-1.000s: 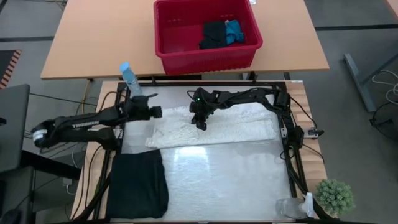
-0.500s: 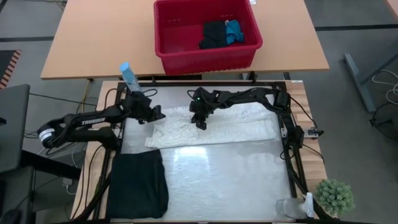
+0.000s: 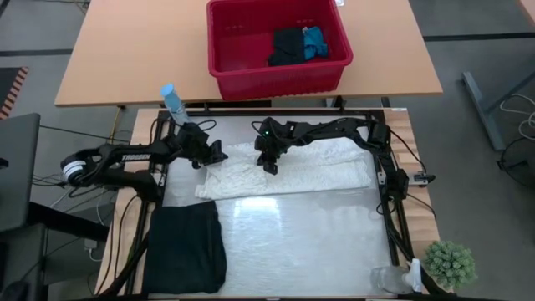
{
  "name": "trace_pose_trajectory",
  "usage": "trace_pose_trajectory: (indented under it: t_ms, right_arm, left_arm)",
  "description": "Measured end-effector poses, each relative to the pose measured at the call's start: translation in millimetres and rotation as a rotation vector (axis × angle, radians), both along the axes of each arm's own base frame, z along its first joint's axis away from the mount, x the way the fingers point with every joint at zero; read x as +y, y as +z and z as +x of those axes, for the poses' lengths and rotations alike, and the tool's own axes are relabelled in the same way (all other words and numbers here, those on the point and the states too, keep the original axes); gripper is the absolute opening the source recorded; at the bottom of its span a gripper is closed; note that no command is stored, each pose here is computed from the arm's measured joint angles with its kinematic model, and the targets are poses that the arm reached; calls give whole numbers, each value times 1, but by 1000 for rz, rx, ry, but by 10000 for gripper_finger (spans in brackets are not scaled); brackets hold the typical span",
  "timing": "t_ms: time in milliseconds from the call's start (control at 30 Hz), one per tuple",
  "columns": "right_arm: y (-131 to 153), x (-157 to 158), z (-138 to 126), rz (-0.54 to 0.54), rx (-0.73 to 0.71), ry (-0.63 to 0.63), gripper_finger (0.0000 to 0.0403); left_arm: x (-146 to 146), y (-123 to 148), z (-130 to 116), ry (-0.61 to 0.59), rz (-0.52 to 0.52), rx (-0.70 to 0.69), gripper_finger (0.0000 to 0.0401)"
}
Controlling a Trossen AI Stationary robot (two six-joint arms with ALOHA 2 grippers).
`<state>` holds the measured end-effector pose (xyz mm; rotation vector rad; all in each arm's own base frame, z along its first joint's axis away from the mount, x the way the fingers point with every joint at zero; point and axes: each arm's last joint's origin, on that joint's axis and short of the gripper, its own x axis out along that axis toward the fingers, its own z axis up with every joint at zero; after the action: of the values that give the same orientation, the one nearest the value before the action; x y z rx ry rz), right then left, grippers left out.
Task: Fold Laundry from Bin
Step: Fold the white dress from the red bin
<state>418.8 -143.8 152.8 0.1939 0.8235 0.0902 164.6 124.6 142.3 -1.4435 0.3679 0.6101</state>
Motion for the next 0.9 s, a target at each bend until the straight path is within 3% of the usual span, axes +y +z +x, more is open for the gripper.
trace_pose_trajectory:
  t_ms: [400,633,733,900]
  right_arm:
    - [0,0,0,0,2,0,91]
    - [0,0,0,0,1,1,91]
    - [0,0,0,-2,1,3,91]
    - [0,0,0,-2,0,3,91]
  left_arm:
    - [7,4,4,85,81,-37,128]
    - [6,5,5,71,59,-59,126]
    - [6,5,5,79,64,-52,106]
    - [6,5,5,60,85,-47,25]
